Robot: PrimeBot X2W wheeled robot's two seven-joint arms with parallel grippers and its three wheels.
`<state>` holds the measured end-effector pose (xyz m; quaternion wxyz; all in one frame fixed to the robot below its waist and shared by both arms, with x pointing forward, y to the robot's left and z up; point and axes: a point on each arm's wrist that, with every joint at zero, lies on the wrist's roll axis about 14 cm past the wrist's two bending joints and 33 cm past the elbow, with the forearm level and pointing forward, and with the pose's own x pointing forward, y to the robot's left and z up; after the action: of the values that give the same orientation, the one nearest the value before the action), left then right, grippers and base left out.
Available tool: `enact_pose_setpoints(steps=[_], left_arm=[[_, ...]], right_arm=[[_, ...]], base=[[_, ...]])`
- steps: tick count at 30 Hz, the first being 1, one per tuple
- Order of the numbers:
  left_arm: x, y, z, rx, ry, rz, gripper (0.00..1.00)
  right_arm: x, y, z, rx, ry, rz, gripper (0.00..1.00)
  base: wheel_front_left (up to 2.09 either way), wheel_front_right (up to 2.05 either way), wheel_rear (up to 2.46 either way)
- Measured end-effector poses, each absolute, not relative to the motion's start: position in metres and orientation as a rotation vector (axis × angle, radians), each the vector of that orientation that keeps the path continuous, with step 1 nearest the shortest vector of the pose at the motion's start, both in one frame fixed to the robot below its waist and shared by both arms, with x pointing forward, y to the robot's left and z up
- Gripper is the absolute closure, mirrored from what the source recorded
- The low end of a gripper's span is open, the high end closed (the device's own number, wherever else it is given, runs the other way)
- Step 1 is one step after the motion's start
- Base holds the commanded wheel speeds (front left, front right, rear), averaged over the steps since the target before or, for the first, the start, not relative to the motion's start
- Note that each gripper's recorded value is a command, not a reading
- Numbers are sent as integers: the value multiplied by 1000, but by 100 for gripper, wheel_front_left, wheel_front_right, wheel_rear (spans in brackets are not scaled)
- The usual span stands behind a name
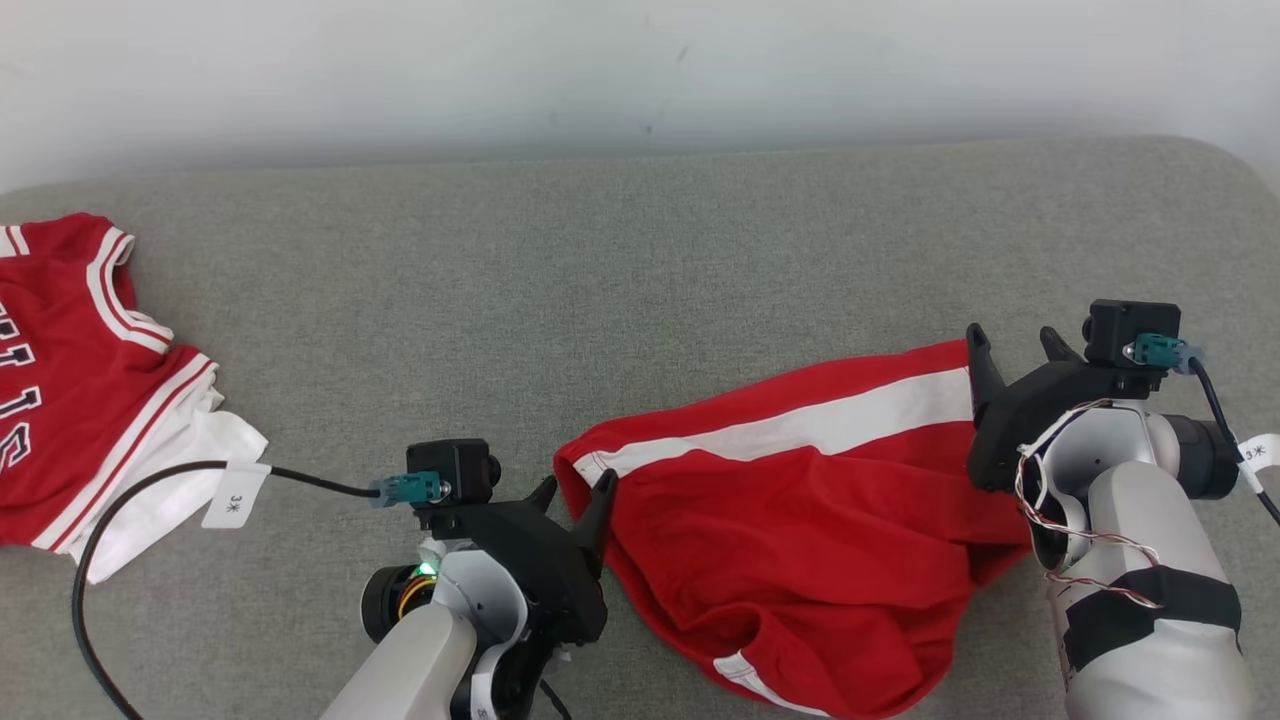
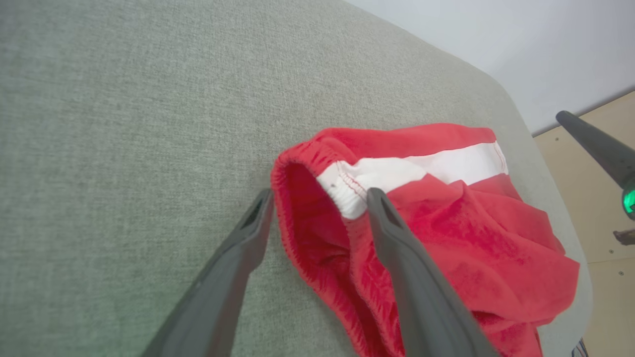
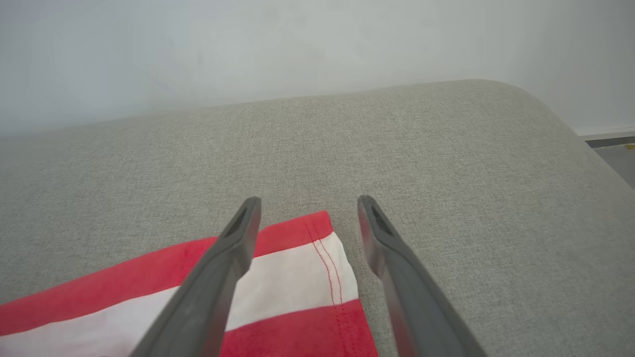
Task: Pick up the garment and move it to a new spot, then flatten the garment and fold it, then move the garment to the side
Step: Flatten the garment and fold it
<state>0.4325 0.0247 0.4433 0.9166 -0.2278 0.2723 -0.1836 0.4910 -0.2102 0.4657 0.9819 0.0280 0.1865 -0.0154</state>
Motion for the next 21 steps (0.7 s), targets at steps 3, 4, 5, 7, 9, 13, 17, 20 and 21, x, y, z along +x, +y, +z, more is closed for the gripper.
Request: enact_pose_setpoints(steps=[3, 4, 5, 7, 9, 13, 17, 20, 21], left_arm=[[434, 23, 443, -472, 566, -375, 49], [436, 23, 444, -473, 564, -376, 53], [437, 23, 445, -475, 562, -375, 57], [437, 21, 443, -479, 571, -374, 74], [436, 20, 440, -479, 584, -378, 89], [434, 16, 438, -483, 599, -392, 100], [433, 16, 437, -487, 608, -397, 100], [434, 15, 439, -490, 599, -404, 100], [436, 16, 440, -490, 593, -403, 100]], right_arm=[[491, -212, 462, 47, 394, -35, 0], [491, -212, 461, 41, 403, -36, 0], [490, -212, 459, 38, 415, -36, 0], [489, -214, 454, 24, 441, -39, 0], [488, -215, 449, 2, 470, -41, 0], [486, -215, 443, 2, 507, -42, 0], [485, -218, 436, -3, 543, -51, 2], [483, -221, 429, -11, 591, -64, 17], [480, -223, 422, -18, 627, -69, 20]], base=[[0, 0, 0], [0, 0, 0], [0, 0, 0], [0, 0, 0], [0, 0, 0], [0, 0, 0], [0, 0, 0], [0, 0, 0], [0, 0, 0]])
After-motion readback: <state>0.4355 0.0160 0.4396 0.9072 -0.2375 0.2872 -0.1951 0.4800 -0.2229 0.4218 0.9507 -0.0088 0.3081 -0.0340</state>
